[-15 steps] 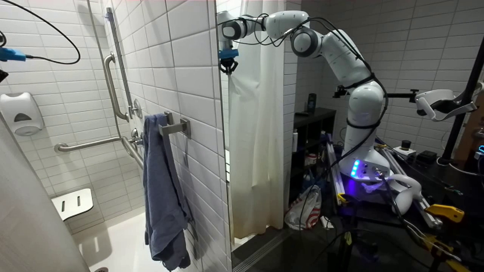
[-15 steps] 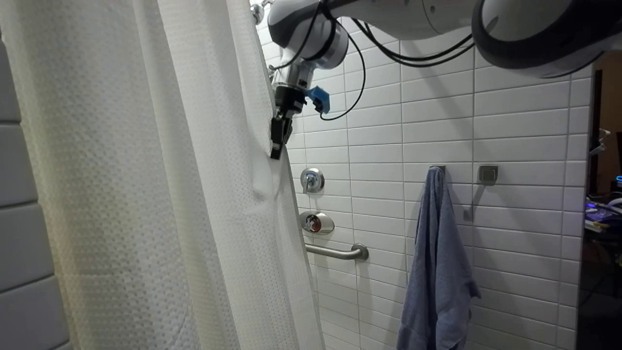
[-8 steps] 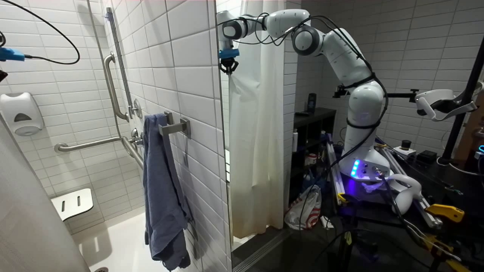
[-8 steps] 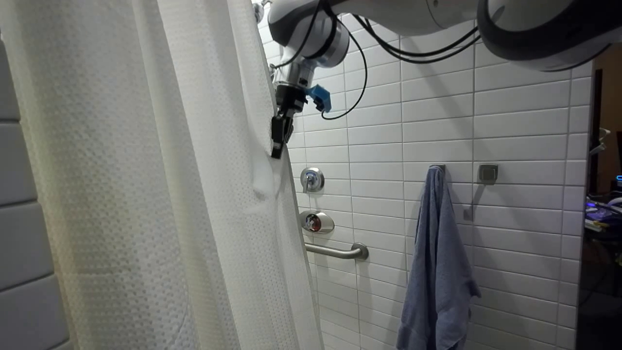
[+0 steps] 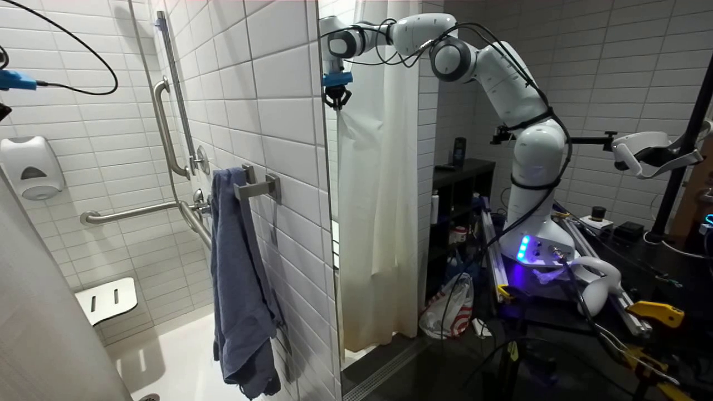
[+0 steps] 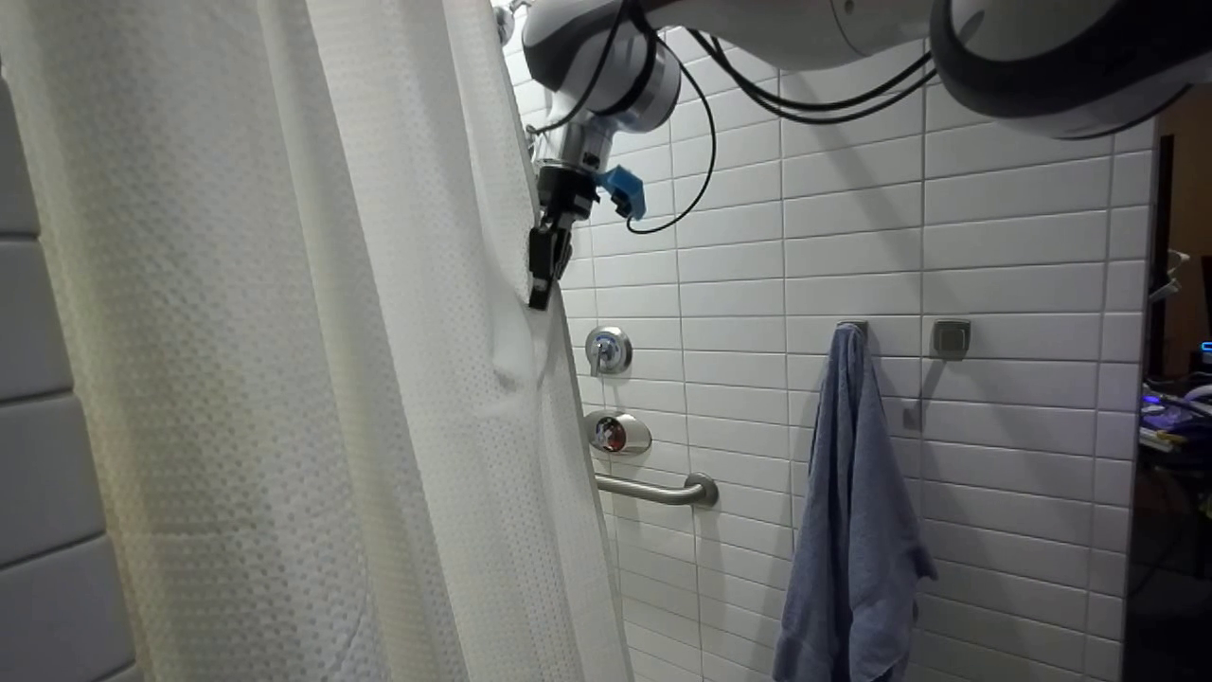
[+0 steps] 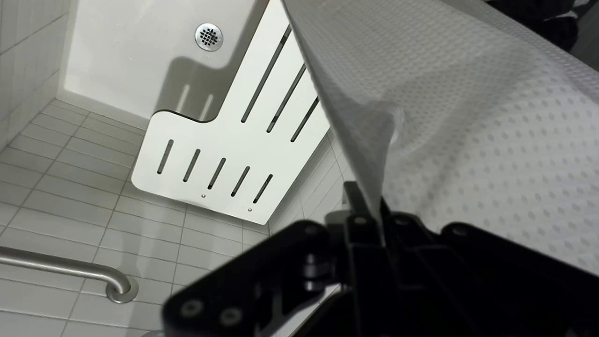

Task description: Close the shower curtain

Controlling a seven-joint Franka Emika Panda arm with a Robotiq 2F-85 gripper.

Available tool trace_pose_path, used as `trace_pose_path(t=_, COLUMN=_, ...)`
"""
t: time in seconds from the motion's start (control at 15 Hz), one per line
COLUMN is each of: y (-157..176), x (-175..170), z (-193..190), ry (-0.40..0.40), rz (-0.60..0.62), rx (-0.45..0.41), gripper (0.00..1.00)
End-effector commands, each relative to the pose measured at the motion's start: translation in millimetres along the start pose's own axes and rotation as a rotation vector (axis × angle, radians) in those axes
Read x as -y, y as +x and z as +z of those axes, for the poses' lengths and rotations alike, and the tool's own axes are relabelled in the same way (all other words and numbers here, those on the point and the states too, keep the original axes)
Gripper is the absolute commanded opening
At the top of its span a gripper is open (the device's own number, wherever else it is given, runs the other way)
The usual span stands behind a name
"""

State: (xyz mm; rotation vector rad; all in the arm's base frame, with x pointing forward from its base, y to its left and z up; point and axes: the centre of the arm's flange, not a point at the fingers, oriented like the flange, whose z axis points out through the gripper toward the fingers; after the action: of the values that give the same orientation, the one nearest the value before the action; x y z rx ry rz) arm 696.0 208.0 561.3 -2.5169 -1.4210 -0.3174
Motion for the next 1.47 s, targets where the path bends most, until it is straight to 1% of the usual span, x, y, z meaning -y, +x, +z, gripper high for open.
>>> trace_pose_path(t=0.0, y=-0.9, x=-1.7, z=0.2, ry=-0.002, rz=0.002, rx=-0.002, gripper=0.00)
trace_pose_path(t=0.2, y=-11.1, x=-4.8, z=-2.6, ry=-0.026, rz=0.027, rx=-0.005, gripper=0.00)
trace_pose_path(t=0.87, y=-65.8, x=-25.6, z=-30.7, ry=-0.152, rz=0.151, rx=-0.035, gripper=0.00)
trace_pose_path(t=1.4, y=-120.0, x=-43.4, z=-64.1, ry=-0.248, rz=0.267, rx=-0.038, gripper=0.00)
